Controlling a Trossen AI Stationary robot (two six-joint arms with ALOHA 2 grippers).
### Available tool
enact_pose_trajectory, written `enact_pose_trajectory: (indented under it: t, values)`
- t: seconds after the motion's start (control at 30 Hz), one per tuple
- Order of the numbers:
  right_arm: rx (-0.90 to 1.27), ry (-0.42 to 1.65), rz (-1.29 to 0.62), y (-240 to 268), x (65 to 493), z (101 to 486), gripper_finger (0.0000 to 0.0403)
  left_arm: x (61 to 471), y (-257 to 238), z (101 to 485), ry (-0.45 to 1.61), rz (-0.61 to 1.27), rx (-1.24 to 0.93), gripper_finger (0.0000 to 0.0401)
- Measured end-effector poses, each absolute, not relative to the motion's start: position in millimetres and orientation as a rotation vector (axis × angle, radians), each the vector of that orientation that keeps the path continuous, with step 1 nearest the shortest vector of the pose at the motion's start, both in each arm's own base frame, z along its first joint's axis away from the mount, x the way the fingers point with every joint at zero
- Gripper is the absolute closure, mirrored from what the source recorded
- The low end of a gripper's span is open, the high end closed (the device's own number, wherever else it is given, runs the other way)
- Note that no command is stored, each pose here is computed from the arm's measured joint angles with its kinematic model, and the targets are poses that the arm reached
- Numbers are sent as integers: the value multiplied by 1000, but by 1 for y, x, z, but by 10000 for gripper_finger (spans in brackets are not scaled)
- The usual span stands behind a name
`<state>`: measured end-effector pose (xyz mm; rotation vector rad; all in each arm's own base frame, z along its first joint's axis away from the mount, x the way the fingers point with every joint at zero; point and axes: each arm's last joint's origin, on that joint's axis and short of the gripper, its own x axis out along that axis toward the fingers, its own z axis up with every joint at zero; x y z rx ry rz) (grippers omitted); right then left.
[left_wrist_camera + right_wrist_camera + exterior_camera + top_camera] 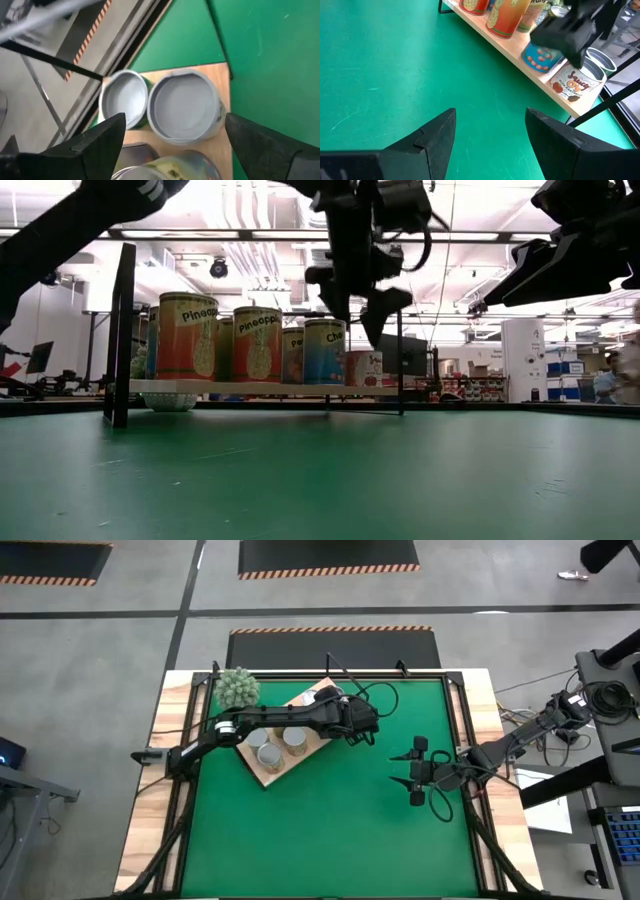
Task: Pick and place cans onto a shelf
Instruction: Return to Home Position
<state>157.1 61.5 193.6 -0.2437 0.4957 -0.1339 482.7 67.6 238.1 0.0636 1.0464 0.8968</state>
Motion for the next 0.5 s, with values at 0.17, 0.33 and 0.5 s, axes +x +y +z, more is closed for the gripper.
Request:
enact_pose_trajectory:
  t: [0.17, 0.33, 0.5]
  values:
    - [-245, 496, -134, 61, 157, 194, 177, 481, 55, 253, 1058, 795, 165, 81]
    - [-247, 496, -133, 61, 157, 194, 177, 481, 43, 263, 1073, 628, 137, 138]
    - [-247, 496, -133, 61, 157, 194, 177, 480, 61, 262, 1069, 542, -75, 302]
